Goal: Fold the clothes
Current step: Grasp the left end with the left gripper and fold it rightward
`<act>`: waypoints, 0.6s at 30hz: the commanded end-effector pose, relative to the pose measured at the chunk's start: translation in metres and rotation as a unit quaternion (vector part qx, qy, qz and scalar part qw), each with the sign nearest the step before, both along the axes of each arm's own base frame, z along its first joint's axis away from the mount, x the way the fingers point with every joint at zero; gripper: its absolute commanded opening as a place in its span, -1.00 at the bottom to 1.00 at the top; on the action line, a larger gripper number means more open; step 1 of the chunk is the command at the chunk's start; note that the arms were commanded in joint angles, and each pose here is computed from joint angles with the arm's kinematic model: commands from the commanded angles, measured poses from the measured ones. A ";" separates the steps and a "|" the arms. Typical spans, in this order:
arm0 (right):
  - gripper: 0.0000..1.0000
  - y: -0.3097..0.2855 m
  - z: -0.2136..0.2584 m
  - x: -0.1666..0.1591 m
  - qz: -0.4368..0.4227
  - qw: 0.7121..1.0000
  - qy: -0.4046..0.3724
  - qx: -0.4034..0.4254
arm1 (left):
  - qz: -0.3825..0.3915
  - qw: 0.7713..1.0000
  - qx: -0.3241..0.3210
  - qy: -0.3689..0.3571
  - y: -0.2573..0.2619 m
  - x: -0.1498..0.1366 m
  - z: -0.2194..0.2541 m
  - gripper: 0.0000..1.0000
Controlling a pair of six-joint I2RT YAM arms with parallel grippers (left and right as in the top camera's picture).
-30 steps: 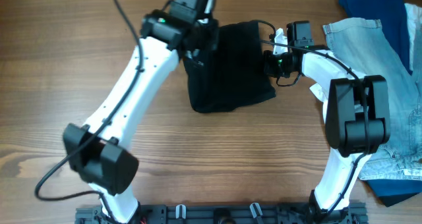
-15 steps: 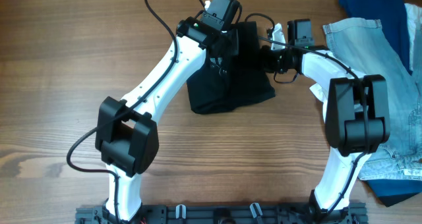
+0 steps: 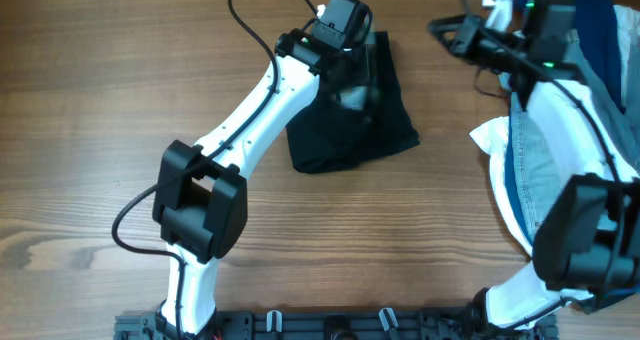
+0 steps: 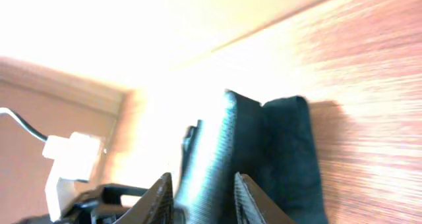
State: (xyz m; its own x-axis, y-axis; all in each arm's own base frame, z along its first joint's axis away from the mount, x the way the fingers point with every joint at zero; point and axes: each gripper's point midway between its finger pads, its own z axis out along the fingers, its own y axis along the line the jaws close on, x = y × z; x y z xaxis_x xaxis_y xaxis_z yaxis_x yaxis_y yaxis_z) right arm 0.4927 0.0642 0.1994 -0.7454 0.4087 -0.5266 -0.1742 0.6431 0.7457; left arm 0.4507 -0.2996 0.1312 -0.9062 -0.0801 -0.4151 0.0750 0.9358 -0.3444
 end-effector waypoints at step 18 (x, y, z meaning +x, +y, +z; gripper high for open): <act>-0.35 -0.023 -0.035 -0.014 -0.021 0.997 0.057 -0.049 | -0.216 0.956 0.176 0.087 0.031 -0.057 -0.065 0.97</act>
State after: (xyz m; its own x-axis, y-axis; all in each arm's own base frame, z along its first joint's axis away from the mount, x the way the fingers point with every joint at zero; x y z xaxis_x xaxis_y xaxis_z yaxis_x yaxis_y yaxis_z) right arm 0.4793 0.0446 0.1724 -0.7851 0.4183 -0.4569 -0.0560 0.6867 0.7248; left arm 0.3998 -0.2827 0.0976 -0.9077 0.3151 -0.2770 0.3632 0.9207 -0.1430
